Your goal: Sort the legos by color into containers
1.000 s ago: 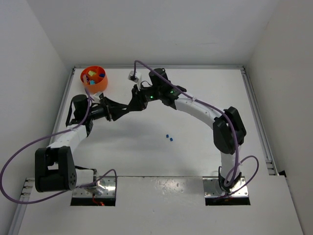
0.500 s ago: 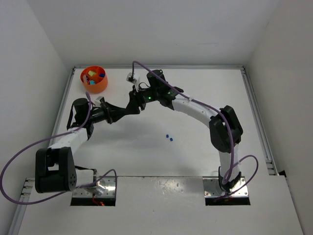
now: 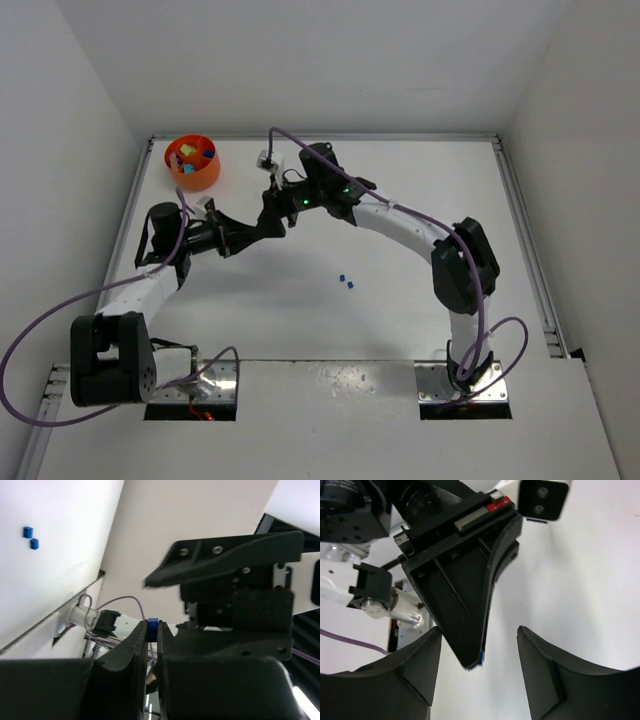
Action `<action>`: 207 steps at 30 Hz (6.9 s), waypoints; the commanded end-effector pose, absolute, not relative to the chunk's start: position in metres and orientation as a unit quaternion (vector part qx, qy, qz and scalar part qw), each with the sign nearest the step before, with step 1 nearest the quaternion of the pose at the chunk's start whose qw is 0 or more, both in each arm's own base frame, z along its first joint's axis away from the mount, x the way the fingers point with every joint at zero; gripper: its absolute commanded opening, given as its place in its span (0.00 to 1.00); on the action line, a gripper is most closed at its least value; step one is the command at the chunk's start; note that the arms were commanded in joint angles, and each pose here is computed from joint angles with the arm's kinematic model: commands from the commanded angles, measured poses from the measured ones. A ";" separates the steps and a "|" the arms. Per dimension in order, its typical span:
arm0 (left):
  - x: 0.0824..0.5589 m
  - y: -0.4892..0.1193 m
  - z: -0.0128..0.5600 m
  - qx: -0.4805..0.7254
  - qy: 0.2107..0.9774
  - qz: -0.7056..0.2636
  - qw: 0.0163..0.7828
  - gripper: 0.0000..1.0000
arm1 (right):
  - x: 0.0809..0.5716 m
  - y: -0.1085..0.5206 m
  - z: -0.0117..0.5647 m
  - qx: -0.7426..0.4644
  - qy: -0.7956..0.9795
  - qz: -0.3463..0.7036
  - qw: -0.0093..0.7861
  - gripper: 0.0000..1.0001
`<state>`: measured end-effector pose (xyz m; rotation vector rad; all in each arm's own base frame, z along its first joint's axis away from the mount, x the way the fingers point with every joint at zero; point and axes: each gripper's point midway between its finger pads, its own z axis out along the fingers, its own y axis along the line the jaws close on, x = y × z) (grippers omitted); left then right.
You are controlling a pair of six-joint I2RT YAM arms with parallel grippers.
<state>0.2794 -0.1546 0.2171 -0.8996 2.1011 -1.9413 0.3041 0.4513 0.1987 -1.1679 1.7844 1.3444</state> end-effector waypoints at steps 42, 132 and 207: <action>0.594 0.023 0.223 -0.021 0.894 0.074 0.441 0.00 | 0.327 0.232 0.131 -0.468 0.803 0.213 0.301 0.89; 0.637 0.057 0.205 -0.055 0.872 0.022 0.486 0.39 | 0.328 0.217 0.116 -0.448 0.818 0.191 0.307 0.84; 0.304 -0.144 0.228 -0.052 0.765 -0.545 0.341 0.60 | 0.242 0.315 0.168 -0.542 0.696 0.372 0.290 0.00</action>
